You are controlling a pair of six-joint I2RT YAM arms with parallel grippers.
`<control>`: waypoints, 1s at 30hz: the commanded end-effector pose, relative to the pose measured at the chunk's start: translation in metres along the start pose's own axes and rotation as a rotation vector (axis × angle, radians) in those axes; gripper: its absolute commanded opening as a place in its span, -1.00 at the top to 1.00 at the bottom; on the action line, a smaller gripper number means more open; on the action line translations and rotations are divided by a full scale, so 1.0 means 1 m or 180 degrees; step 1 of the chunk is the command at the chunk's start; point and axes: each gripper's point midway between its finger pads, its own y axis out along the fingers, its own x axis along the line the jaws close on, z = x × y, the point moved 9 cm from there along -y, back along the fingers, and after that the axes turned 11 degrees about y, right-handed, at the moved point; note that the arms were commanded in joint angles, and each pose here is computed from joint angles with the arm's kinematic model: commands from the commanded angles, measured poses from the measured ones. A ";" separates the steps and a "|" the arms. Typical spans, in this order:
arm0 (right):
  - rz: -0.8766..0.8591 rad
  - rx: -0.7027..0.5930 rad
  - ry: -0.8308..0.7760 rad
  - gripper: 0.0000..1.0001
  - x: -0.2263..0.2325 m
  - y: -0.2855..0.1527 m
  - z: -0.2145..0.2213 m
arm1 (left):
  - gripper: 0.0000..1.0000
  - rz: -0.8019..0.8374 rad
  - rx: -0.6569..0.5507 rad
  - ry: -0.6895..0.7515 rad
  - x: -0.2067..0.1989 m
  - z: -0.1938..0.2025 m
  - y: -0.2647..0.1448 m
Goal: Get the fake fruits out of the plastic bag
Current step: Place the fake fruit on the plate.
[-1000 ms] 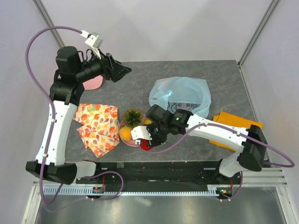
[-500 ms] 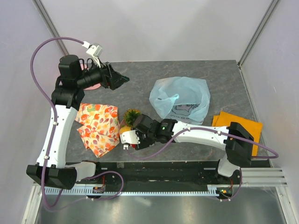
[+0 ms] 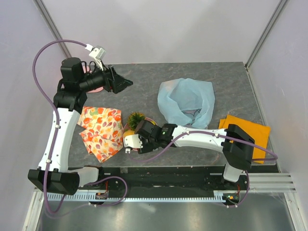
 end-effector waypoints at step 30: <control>0.0447 -0.0048 0.0348 -0.83 -0.012 -0.026 -0.007 | -0.59 0.0296 -0.0084 -0.0163 0.002 -0.001 0.009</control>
